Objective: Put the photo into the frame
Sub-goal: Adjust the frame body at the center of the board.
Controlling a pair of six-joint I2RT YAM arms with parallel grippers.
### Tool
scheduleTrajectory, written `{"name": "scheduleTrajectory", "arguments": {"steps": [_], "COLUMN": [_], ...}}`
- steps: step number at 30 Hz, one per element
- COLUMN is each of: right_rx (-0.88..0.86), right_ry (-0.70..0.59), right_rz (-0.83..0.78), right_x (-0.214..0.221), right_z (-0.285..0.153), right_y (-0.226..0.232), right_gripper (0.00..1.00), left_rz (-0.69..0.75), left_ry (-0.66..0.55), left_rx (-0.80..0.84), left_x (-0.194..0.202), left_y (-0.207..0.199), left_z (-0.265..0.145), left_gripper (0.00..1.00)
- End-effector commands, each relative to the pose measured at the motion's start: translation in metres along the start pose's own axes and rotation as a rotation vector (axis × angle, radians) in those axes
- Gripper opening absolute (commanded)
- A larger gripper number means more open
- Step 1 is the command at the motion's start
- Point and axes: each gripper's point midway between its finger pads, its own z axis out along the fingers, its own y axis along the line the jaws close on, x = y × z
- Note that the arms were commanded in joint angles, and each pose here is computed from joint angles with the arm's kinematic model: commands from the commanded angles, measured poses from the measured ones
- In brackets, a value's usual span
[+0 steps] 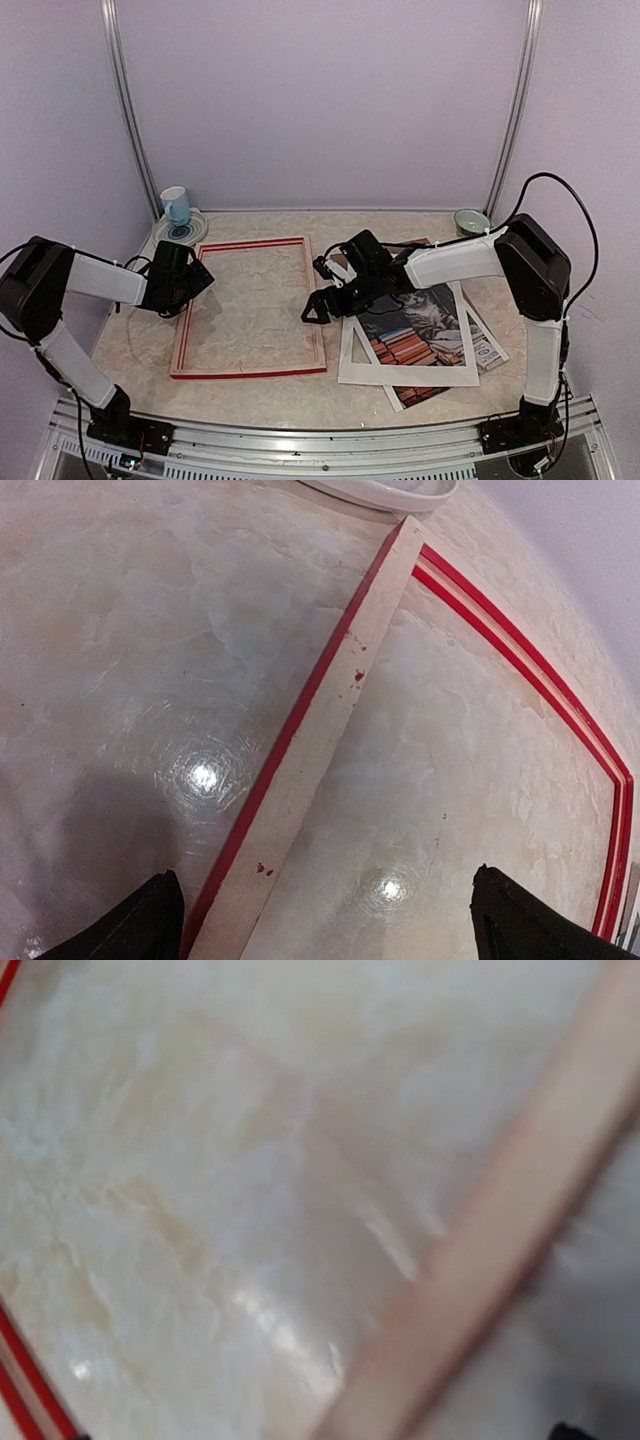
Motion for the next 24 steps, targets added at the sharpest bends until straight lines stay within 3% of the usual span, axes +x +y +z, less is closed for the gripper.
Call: {"name": "scheduleTrajectory", "arguments": {"steps": [1, 5, 11, 24], "right_rx": [0.075, 0.047, 0.225, 0.411], "right_ry": [-0.073, -0.151, -0.216, -0.391], "right_rz": [-0.006, 0.05, 0.19, 0.492], "right_x": [-0.018, -0.021, -0.01, 0.019], "right_z": [-0.058, -0.103, -0.156, -0.241], "right_y": [-0.013, -0.027, -0.083, -0.187], "right_gripper": [0.99, 0.99, 0.99, 0.99], "left_rz": [-0.004, 0.004, 0.072, 0.339], "left_ry": [-0.053, -0.091, -0.124, -0.088], "left_rx": [0.036, 0.058, 0.152, 0.485], "left_x": [-0.02, -0.031, -0.038, 0.005], "left_y": [-0.016, -0.024, -0.059, -0.199], "left_z": [-0.017, -0.031, -0.053, -0.103], "left_gripper": [0.99, 0.99, 0.99, 0.99]}}
